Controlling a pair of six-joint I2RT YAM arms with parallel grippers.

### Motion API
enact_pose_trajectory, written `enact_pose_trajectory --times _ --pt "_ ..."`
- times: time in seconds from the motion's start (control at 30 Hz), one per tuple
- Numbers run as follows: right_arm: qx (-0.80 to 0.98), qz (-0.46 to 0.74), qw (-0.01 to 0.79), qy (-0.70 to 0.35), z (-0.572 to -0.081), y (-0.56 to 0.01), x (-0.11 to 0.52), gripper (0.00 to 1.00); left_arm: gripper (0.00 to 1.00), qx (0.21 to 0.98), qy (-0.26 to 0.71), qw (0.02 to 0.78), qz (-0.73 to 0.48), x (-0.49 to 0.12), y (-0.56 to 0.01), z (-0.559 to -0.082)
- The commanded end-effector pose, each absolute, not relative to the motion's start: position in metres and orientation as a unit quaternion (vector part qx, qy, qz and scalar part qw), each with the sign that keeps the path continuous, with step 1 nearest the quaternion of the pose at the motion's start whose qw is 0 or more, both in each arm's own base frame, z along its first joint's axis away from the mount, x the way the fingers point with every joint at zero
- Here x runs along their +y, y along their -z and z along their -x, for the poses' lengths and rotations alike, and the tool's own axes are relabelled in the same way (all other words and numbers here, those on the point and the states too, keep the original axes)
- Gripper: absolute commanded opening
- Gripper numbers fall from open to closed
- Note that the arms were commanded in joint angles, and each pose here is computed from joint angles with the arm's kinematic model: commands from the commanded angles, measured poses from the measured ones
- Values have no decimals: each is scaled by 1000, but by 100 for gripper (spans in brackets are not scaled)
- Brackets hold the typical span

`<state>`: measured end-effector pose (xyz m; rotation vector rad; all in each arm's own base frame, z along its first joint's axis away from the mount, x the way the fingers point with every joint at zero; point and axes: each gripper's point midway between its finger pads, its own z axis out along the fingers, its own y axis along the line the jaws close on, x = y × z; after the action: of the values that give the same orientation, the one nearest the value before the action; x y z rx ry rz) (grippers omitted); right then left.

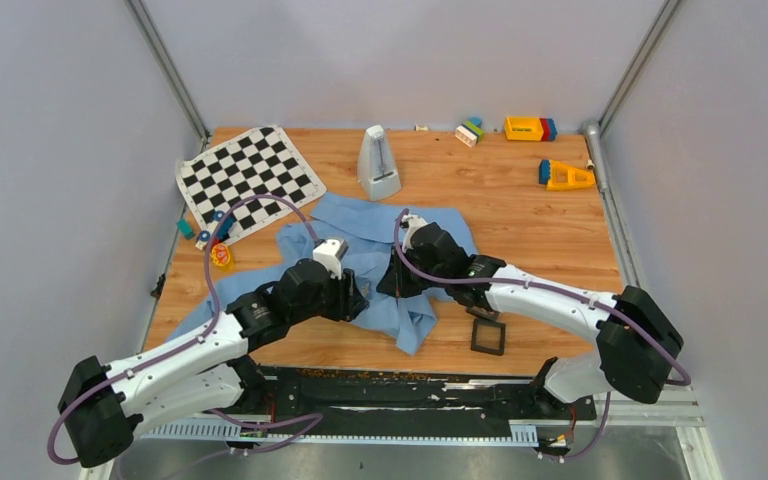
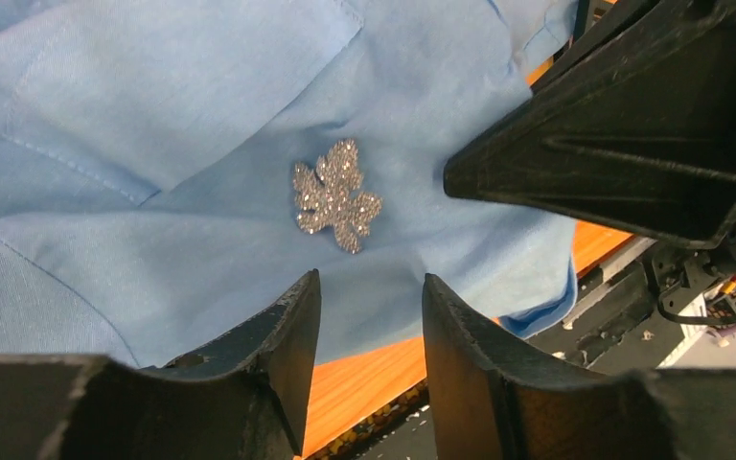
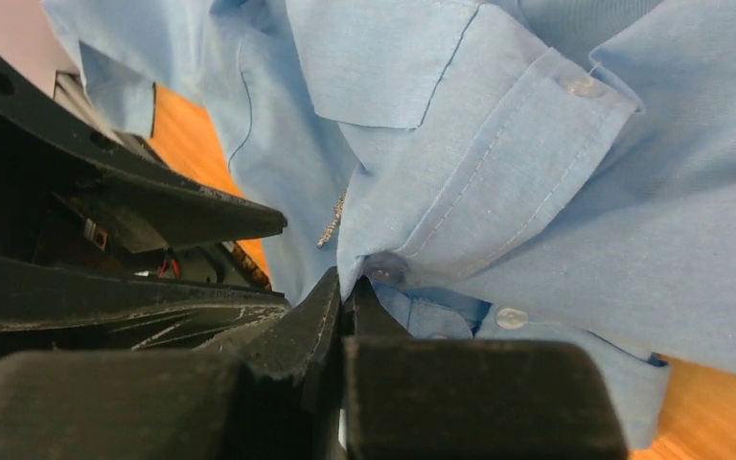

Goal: Remove the brooch from the garment

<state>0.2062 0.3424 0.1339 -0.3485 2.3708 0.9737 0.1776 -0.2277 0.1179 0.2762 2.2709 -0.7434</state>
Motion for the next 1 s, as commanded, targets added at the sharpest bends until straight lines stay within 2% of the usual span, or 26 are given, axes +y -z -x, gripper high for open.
enact_pose_trajectory --times 0.0,0.4,0.57,0.7,0.9,0.97 --pt "848 170 274 -421 -191 -158 354 0 53 871 301 380 -79 -231 -137 -183" --pt "845 181 257 -434 -182 -153 355 0 52 878 246 396 -109 -229 -141 -200" --pt "847 174 261 -430 -184 -153 355 0 56 873 274 372 -158 -252 -139 -194" --pt "847 171 260 -430 -185 -153 355 0 47 888 254 348 -161 -251 -122 -191" --pt "850 167 262 -426 -185 -151 353 0 40 901 242 325 -152 -243 -105 -184" --pt "851 166 263 -423 -186 -149 352 0 30 902 239 327 -146 -239 -102 -183"
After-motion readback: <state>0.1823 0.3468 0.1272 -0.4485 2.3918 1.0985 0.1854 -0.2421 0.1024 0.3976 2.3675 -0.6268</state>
